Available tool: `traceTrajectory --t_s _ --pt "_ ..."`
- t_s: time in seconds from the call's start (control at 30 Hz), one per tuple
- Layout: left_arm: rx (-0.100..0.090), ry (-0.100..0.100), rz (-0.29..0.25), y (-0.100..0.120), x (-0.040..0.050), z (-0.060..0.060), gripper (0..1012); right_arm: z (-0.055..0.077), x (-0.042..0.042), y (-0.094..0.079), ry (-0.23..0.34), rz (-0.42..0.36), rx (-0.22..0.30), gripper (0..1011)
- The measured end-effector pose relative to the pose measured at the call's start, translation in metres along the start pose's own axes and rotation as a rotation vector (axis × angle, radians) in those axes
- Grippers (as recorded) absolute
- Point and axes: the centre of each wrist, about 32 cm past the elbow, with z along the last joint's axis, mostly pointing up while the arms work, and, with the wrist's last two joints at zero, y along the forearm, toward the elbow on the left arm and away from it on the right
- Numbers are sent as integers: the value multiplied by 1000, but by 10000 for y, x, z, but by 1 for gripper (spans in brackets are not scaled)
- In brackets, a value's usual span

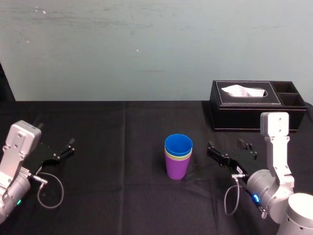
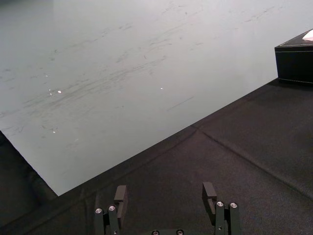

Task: Stack the three plastic cups sequentially using one hand.

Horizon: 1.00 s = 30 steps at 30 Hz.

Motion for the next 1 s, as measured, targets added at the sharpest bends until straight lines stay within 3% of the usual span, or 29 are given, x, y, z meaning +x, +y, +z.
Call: traceTrajectory --t_s 1.0 --pt "0 0 0 0 0 0 1000 0 -3 -3 1 -1 4 1004"
